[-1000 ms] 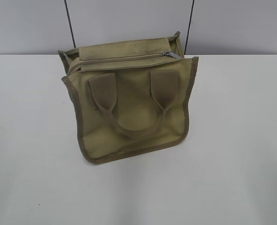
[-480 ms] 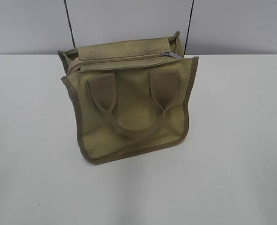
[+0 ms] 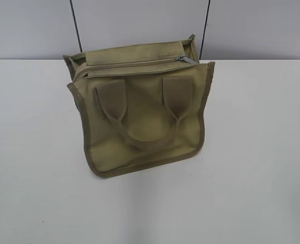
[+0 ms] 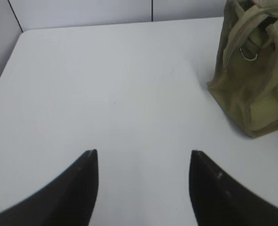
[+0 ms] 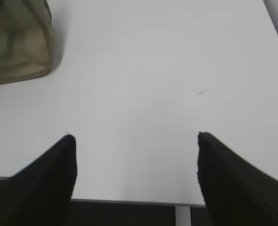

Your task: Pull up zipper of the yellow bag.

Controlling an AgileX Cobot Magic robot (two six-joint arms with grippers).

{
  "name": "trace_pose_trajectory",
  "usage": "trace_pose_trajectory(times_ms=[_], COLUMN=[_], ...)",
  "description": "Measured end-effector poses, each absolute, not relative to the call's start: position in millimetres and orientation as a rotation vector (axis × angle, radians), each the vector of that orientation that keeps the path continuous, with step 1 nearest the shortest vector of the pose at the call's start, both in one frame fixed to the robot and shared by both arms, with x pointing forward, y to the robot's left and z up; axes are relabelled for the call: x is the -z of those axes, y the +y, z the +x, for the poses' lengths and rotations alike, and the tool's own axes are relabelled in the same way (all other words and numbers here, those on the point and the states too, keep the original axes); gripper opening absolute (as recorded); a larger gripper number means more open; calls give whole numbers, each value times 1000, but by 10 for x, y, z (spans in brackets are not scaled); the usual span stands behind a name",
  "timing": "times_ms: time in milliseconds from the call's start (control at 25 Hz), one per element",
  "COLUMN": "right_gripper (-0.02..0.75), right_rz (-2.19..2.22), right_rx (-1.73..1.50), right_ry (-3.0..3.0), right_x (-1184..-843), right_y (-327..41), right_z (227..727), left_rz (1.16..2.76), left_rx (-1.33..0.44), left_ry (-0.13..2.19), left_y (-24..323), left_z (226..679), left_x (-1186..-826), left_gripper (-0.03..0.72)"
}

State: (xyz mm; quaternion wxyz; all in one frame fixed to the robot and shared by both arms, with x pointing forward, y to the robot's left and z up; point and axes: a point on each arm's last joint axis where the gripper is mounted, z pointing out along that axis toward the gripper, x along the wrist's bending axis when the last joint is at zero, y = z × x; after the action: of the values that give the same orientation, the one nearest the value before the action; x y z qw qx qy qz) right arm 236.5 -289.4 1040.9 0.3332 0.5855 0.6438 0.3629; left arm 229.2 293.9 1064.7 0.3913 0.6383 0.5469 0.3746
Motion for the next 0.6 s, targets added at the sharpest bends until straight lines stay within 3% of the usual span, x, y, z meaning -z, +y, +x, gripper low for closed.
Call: trace_pose_trajectory(times_ms=[600], right_gripper=[582], right_rz=[1522], right_rx=[-957], right_ry=[1673], right_x=[-10411], right_y=[-2891], right_z=[2353], left_rz=[1615], left_rx=[-958], left_ry=[1383], left_y=[2939], left_z=[2276], left_x=[-10644], left_gripper=[440])
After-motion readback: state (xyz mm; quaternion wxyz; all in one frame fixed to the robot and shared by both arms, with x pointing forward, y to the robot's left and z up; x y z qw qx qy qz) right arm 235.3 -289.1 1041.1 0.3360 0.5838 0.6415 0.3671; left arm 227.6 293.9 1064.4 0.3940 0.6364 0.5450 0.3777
